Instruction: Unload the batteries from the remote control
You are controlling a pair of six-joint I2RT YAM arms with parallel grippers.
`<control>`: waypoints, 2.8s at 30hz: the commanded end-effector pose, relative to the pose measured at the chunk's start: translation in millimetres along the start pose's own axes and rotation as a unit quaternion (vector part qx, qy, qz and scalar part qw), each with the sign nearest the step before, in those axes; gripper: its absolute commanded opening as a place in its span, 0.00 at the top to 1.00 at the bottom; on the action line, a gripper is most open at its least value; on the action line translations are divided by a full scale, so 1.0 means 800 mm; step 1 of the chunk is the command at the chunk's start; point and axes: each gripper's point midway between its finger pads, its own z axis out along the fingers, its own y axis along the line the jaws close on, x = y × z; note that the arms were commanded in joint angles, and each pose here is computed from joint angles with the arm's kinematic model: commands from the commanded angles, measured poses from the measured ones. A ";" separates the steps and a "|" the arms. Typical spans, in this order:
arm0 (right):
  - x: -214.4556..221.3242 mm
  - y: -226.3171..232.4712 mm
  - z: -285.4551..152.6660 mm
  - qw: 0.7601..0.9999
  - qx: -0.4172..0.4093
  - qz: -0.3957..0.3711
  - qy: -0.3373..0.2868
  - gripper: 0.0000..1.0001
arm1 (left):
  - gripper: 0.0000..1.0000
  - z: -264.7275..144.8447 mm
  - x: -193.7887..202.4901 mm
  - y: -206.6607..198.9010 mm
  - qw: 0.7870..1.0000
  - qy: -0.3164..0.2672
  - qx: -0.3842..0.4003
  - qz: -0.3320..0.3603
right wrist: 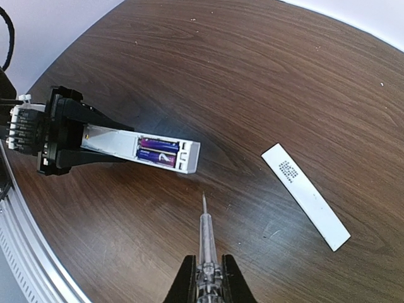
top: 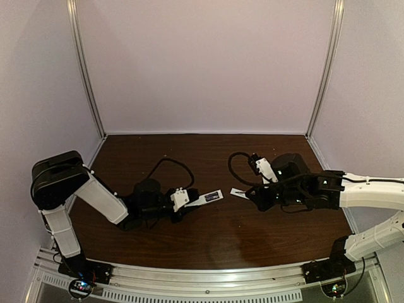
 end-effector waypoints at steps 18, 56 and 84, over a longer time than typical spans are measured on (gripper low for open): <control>-0.003 0.024 -0.005 0.998 -0.004 0.049 0.027 1.00 | 1.00 0.005 -0.014 0.014 0.999 -0.018 -0.026 0.016; -0.013 0.038 0.055 0.998 0.020 0.057 0.019 1.00 | 1.00 0.014 0.004 -0.013 0.999 -0.003 0.022 0.034; -0.003 0.031 0.053 0.997 0.028 0.076 0.018 1.00 | 1.00 0.020 0.001 -0.027 0.998 -0.006 0.043 0.045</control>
